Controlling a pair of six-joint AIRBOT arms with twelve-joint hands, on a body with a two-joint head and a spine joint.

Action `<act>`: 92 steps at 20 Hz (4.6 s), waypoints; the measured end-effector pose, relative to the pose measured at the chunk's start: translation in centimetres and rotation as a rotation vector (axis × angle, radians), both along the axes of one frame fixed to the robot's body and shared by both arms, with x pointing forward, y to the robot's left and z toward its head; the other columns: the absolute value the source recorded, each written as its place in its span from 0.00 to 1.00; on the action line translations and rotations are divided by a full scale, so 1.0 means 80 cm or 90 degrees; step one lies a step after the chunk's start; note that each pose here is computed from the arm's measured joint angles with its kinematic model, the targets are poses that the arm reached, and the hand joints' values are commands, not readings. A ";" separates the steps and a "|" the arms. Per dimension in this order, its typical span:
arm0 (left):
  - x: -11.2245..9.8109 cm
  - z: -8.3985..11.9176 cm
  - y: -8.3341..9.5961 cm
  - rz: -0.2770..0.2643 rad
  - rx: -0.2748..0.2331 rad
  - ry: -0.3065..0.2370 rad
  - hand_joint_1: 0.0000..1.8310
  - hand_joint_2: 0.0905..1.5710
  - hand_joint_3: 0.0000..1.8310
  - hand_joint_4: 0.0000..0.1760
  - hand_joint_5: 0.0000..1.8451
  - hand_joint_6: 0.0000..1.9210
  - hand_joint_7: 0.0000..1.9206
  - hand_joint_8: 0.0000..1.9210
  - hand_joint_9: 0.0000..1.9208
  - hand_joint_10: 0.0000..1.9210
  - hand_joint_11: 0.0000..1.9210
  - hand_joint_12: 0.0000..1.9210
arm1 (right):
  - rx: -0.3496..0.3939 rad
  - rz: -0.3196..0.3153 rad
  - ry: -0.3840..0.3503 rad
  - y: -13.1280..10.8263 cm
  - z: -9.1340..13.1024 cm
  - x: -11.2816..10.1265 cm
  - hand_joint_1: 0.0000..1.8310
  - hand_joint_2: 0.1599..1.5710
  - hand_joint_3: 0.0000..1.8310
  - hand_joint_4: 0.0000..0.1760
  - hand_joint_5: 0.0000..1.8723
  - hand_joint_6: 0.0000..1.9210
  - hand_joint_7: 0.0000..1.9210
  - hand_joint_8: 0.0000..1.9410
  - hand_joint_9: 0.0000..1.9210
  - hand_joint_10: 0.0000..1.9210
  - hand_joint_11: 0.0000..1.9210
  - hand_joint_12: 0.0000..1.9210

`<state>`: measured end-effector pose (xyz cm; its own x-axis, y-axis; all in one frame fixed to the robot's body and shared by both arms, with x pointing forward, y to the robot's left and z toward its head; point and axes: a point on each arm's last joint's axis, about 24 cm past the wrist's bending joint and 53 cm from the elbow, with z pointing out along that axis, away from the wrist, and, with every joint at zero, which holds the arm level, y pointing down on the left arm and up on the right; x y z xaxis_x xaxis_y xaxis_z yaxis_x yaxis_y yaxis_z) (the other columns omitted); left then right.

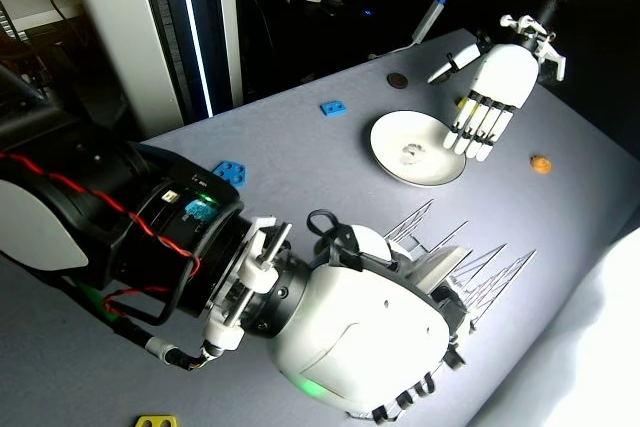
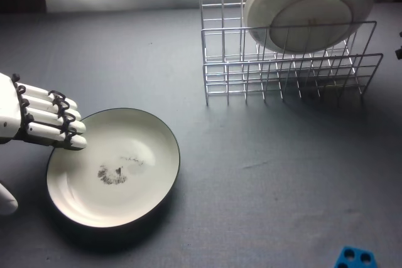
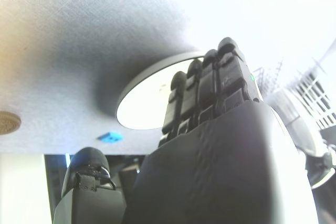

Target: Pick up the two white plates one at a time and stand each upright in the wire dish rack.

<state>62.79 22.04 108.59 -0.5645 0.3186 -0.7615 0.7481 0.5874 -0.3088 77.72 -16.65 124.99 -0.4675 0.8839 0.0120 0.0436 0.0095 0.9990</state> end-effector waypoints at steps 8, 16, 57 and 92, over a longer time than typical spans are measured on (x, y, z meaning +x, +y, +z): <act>0.000 0.007 -0.010 -0.008 -0.010 -0.005 0.00 0.64 0.00 0.00 0.02 0.00 0.01 0.00 0.00 0.00 0.00 0.00 | -0.004 -0.004 -0.001 -0.005 -0.009 0.005 0.75 0.66 0.00 0.00 0.51 0.54 0.55 0.44 0.49 0.54 0.40 0.60; -0.002 0.008 -0.011 -0.011 -0.008 -0.006 0.00 0.64 0.00 0.00 0.02 0.00 0.01 0.00 0.00 0.00 0.00 0.00 | -0.015 -0.001 -0.011 -0.004 -0.009 0.004 0.64 0.72 0.00 0.11 0.44 0.66 0.46 0.57 0.48 0.21 0.29 0.66; -0.013 0.001 -0.009 -0.028 0.009 0.002 0.00 0.64 0.00 0.00 0.02 0.00 0.01 0.00 0.00 0.00 0.00 0.00 | -0.016 0.010 -0.071 -0.005 0.018 -0.002 0.58 0.63 0.00 0.00 0.36 0.05 0.42 0.01 0.35 0.15 0.13 0.68; -0.036 -0.064 0.022 0.056 0.022 0.128 0.00 0.65 0.00 0.00 0.03 0.00 0.02 0.00 0.01 0.00 0.00 0.00 | -0.627 0.131 -0.734 0.226 0.074 -0.229 0.55 0.59 0.00 0.00 0.00 0.00 0.00 0.00 0.00 0.00 0.00 0.12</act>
<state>59.88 23.80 103.43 -0.7305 0.2859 -0.6201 0.6190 0.6606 -0.4247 59.42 1.43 130.91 0.0776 0.2440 -0.9667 -0.8127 0.5771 0.0804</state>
